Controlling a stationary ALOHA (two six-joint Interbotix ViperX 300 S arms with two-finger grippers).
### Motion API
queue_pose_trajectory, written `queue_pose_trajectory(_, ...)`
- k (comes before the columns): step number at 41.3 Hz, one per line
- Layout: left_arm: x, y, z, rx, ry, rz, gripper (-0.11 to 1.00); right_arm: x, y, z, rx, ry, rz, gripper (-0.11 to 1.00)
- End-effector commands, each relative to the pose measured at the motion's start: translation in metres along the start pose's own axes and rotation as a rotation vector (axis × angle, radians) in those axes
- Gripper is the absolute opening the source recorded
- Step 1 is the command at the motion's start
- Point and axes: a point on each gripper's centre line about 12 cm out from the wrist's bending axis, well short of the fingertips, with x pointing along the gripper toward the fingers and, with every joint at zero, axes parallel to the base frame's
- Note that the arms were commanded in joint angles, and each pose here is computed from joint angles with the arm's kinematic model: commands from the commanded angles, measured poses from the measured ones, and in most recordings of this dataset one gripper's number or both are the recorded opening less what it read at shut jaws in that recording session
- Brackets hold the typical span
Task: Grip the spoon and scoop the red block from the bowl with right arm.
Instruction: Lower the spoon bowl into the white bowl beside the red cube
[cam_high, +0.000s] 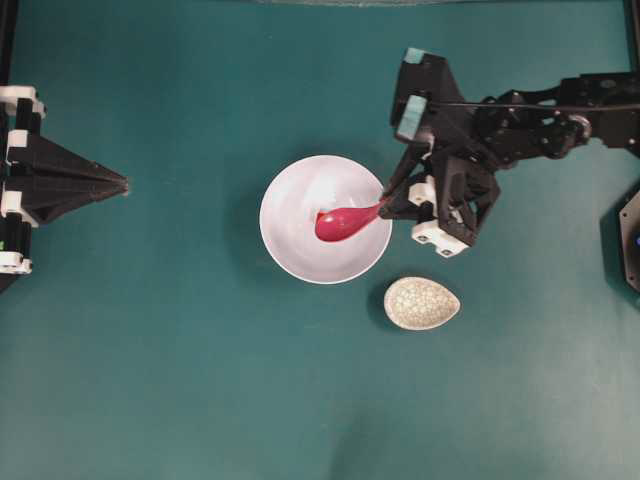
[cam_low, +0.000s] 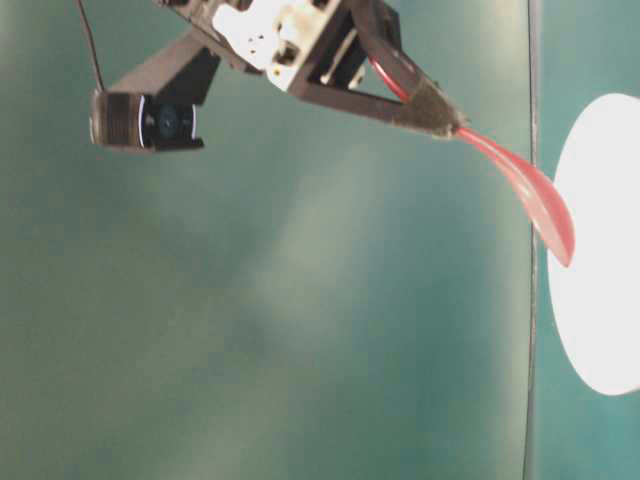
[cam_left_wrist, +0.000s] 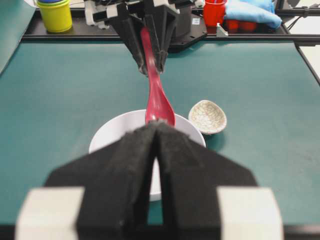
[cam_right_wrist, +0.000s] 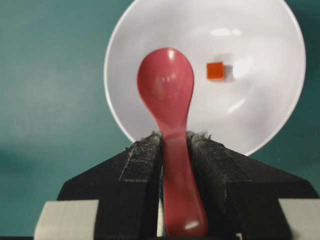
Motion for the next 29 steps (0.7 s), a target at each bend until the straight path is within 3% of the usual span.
queue_pose_trajectory(1,0.001,0.003,0.011,0.002,-0.027,0.013,0.00,-0.006,0.002,0.014,-0.013,-0.017,-0.011,0.25)
queue_pose_trajectory(14,0.001,0.003,0.011,0.002,-0.027,0.016,0.00,-0.004,-0.009,0.011,-0.010,0.036,-0.106,0.25)
queue_pose_trajectory(29,0.001,0.003,0.011,0.002,-0.027,0.016,0.00,0.008,-0.017,0.006,-0.018,0.075,-0.136,0.25)
